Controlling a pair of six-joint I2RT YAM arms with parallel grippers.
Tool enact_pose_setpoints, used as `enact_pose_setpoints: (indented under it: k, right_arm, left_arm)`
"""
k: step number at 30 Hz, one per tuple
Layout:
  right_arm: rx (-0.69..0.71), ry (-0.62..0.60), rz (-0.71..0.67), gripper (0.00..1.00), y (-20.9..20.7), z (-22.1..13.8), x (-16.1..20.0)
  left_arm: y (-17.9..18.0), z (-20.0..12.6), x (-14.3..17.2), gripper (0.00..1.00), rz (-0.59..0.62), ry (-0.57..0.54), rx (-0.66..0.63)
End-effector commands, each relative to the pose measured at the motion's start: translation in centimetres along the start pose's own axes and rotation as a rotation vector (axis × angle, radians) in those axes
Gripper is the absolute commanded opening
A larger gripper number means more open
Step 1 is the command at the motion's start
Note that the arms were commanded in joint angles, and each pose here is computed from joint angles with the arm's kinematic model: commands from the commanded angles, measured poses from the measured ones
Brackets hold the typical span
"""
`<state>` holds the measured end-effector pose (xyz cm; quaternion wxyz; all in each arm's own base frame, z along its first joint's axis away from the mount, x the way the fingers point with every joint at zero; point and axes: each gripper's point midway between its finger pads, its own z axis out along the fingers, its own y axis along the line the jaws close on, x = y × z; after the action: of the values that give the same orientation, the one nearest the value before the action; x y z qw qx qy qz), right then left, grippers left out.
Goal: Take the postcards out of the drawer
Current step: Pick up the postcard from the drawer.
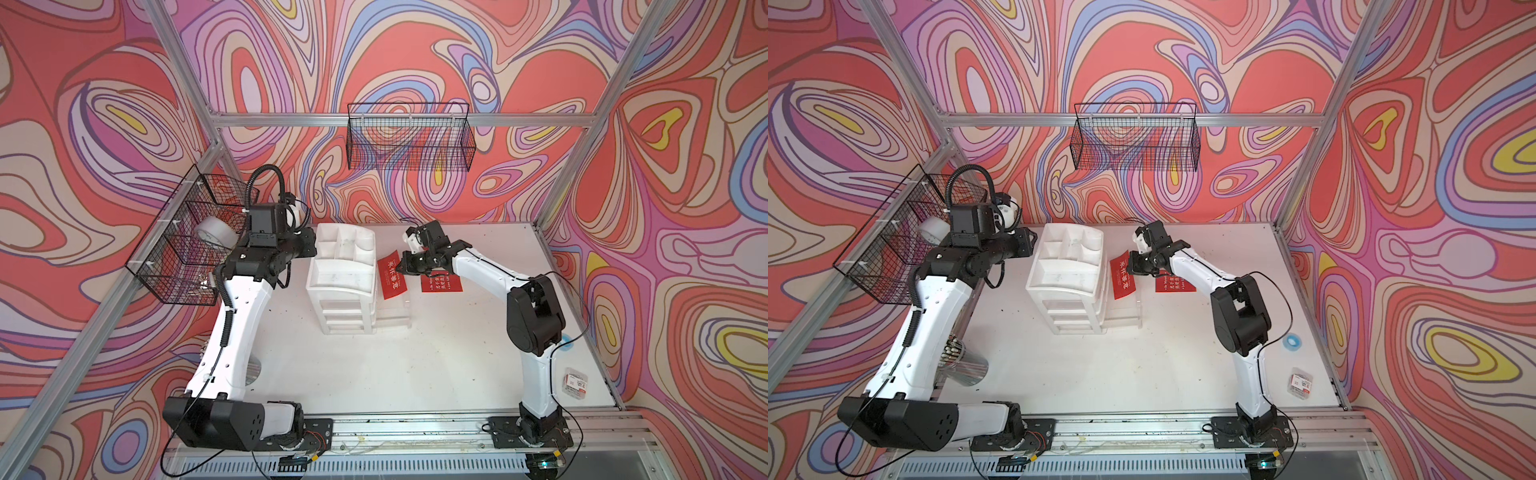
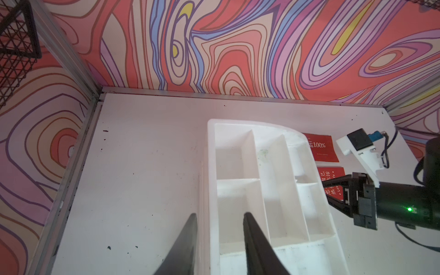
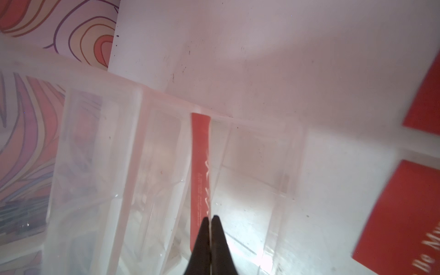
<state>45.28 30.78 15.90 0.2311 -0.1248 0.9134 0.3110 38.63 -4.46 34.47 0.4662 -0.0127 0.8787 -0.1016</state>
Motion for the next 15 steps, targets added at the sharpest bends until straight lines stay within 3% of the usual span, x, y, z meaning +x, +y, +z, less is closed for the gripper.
enact_pose_setpoints:
  k: [1, 6, 10, 15]
  right_arm:
    - [0.041, 0.019, -0.21, 0.0, 1.0, -6.7, -1.5]
    - [0.094, 0.091, -0.414, 0.0, 1.2, -11.4, -1.5]
    - [0.042, 0.136, -0.594, 0.0, 2.9, -14.1, 0.0]
    - [-0.015, 0.152, -0.698, 0.0, 4.5, -16.4, 1.3]
  left_arm:
    - [-2.0, -2.5, -0.9, 0.36, 0.047, -0.057, 0.103]
    - [-5.2, -4.5, -0.8, 0.37, 0.09, -0.105, 0.233]
    - [-9.4, -5.0, 0.5, 0.37, 0.171, -0.089, 0.383]
    - [-14.6, -4.7, 3.0, 0.36, 0.306, -0.045, 0.543]
